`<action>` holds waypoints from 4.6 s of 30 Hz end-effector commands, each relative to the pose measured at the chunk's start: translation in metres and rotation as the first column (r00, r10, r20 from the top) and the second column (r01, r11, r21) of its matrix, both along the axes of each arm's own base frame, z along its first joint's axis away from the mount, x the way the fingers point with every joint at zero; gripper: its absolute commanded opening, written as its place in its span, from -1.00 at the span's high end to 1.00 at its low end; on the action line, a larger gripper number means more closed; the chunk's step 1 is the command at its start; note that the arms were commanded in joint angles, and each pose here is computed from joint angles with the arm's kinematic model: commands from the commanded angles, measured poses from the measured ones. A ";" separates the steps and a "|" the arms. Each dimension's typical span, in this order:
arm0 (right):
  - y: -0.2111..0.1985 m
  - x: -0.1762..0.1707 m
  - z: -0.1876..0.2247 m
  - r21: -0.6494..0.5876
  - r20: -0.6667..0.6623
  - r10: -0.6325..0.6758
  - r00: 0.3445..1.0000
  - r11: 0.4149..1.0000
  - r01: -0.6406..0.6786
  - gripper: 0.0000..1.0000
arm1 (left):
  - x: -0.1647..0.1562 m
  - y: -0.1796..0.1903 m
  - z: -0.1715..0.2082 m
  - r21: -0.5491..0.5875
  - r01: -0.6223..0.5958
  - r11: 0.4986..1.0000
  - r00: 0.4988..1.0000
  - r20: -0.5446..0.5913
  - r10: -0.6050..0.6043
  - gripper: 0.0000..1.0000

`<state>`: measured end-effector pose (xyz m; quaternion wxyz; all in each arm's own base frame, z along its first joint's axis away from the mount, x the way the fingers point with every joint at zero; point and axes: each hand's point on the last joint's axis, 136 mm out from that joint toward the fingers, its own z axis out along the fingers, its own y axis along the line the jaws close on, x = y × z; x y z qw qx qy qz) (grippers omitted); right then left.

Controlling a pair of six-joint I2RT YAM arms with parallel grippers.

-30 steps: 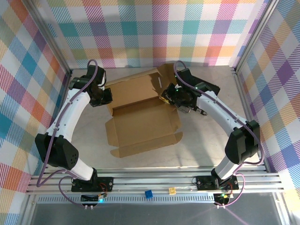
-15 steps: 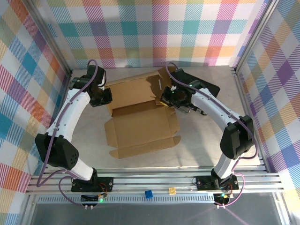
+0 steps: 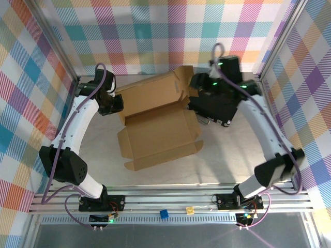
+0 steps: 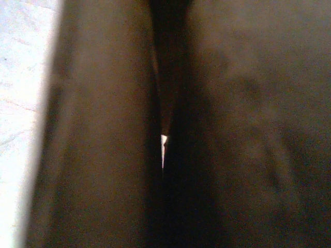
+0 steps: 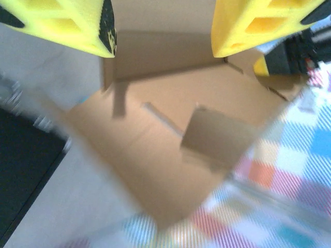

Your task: Fold the paper box

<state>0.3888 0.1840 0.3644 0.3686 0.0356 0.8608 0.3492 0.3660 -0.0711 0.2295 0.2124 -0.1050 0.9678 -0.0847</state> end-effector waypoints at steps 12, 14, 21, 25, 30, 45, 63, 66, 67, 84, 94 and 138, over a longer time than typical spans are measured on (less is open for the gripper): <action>-0.014 0.048 -0.038 -0.213 0.251 0.297 0.921 0.945 -0.247 -0.23 | 0.003 -0.007 0.003 -0.060 0.036 0.998 0.999 -0.031 -0.038 1.00; -0.010 0.055 -0.043 -0.222 0.248 0.323 0.913 0.937 -0.270 -0.24 | 0.003 -0.008 0.003 -0.065 0.041 0.997 0.999 -0.033 -0.043 1.00; 0.012 0.063 -0.051 -0.226 0.227 0.407 0.885 0.906 -0.359 -0.18 | 0.003 -0.008 0.000 -0.065 0.041 0.997 0.998 -0.043 -0.044 1.00; 0.021 0.067 -0.066 -0.240 0.189 0.415 0.890 0.898 -0.368 -0.11 | 0.004 -0.009 0.000 -0.066 0.043 0.997 0.998 -0.043 -0.046 1.00; 0.025 0.074 -0.077 -0.318 0.149 0.390 0.909 0.889 -0.330 0.28 | 0.005 -0.008 -0.001 -0.064 0.040 0.997 0.998 -0.048 -0.043 1.00; -0.004 0.011 -0.067 -0.567 0.121 0.051 0.991 0.823 0.027 1.00 | 0.010 0.002 -0.023 -0.041 -0.109 0.993 0.987 -0.126 0.103 1.00; 0.058 0.002 -0.062 -0.805 0.428 -0.176 0.886 0.372 0.463 1.00 | 0.010 -0.012 -0.022 -0.118 -0.094 0.989 0.988 -0.136 0.078 1.00; 0.062 0.003 -0.063 -0.826 0.452 -0.197 0.870 0.275 0.491 1.00 | 0.009 -0.013 -0.021 -0.124 -0.089 0.988 0.988 -0.134 0.072 1.00; 0.065 0.003 -0.065 -0.836 0.448 -0.192 0.873 0.256 0.485 1.00 | 0.009 -0.014 -0.021 -0.127 -0.087 0.988 0.989 -0.133 0.069 1.00; 0.118 -0.035 -0.001 -0.603 0.094 0.307 0.947 0.774 -0.191 -0.27 | 0.033 -0.040 -0.028 -0.312 0.150 0.938 0.988 0.009 -0.155 1.00; 0.030 -0.064 0.147 -0.096 0.386 0.239 0.891 0.971 -0.219 -0.70 | 0.050 -0.074 -0.040 -0.466 0.297 0.833 0.949 0.045 -0.314 1.00; 0.054 -0.019 0.008 -0.309 0.056 0.468 0.882 0.848 -0.430 -0.09 | 0.028 -0.097 -0.036 -0.570 0.357 0.740 0.907 0.020 -0.422 1.00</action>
